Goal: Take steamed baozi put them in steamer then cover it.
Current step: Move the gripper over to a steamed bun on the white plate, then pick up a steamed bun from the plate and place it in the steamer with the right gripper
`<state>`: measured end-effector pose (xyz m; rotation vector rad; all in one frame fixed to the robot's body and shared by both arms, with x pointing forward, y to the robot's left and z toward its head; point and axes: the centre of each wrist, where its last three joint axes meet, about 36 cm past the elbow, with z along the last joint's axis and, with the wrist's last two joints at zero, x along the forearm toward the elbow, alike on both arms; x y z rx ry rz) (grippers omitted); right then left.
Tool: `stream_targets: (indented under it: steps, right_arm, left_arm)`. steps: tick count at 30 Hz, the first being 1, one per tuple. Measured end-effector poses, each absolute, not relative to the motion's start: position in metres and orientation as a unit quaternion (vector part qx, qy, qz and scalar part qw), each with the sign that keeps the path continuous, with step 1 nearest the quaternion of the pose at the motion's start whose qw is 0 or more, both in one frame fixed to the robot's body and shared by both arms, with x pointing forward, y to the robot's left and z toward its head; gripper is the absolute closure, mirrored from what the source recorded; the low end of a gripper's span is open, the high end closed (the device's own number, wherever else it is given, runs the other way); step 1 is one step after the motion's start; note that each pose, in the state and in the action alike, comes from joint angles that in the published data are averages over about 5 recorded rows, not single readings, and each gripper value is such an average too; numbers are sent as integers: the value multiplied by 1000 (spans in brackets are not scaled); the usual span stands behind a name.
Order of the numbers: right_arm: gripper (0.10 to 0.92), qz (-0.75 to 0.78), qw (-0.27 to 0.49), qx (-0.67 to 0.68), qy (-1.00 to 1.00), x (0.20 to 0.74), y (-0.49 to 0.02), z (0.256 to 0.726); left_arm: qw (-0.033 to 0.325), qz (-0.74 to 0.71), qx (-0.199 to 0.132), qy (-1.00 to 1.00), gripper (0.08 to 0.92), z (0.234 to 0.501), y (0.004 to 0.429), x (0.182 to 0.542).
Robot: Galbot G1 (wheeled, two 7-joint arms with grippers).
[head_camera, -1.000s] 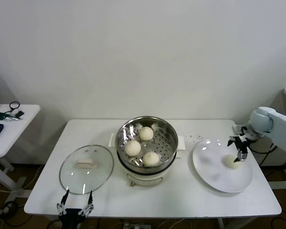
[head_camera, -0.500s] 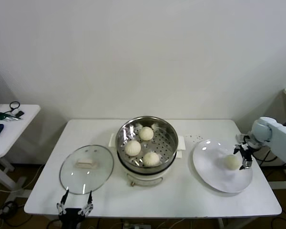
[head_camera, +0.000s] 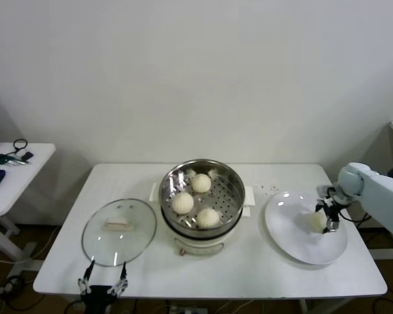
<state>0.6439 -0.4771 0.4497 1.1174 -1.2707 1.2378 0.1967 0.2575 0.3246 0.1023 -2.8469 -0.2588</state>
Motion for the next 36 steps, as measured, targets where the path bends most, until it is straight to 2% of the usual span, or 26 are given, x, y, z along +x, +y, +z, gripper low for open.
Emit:
stream_targets:
  steps: [3, 11, 21, 27, 36]
  right_arm:
    - [221, 511, 501, 462, -524, 644, -478, 450]
    - [342, 512, 499, 463, -524, 647, -478, 455]
    - [352, 509, 486, 461, -541, 656, -470, 480]
    - [352, 506, 460, 461, -566, 674, -444, 522]
    - [345, 508, 406, 467, -599, 708, -377, 619]
  left_arm:
    - [140, -89, 36, -985, 177, 324, 257, 197]
    - [142, -89, 39, -985, 177, 323, 260, 196]
    - [140, -89, 37, -985, 177, 325, 261, 196]
    - [137, -88, 34, -986, 177, 325, 259, 196]
    - [132, -85, 26, -987, 177, 327, 254, 198]
